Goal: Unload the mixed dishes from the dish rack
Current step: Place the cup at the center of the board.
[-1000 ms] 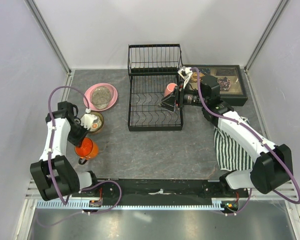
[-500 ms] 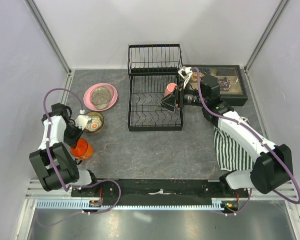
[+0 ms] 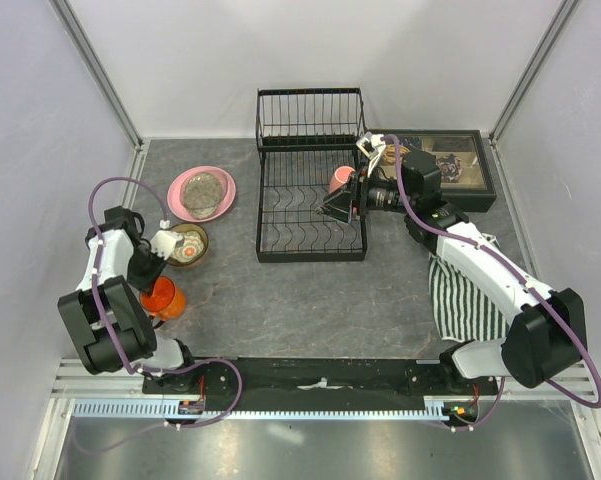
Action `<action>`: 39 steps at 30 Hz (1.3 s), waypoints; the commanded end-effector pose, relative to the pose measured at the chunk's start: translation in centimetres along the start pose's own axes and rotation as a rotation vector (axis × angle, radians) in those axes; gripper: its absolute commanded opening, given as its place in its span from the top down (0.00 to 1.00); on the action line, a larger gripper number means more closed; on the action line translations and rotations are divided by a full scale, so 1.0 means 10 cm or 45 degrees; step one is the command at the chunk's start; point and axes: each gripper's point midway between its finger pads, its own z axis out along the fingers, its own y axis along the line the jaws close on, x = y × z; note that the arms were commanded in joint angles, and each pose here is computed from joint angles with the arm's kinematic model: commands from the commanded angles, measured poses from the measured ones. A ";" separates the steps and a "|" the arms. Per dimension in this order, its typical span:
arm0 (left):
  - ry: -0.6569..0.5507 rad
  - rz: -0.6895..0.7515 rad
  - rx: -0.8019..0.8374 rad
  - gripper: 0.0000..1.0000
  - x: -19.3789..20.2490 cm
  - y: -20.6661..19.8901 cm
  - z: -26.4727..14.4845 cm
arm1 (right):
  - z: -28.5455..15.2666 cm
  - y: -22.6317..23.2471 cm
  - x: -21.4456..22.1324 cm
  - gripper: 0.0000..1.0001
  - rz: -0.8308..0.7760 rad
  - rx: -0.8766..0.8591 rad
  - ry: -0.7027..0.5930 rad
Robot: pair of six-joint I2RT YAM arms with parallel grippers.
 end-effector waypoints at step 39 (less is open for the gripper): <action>-0.651 0.050 -0.046 0.01 -0.86 -0.02 -1.34 | -0.02 -2.11 0.19 0.21 -0.340 1.019 0.372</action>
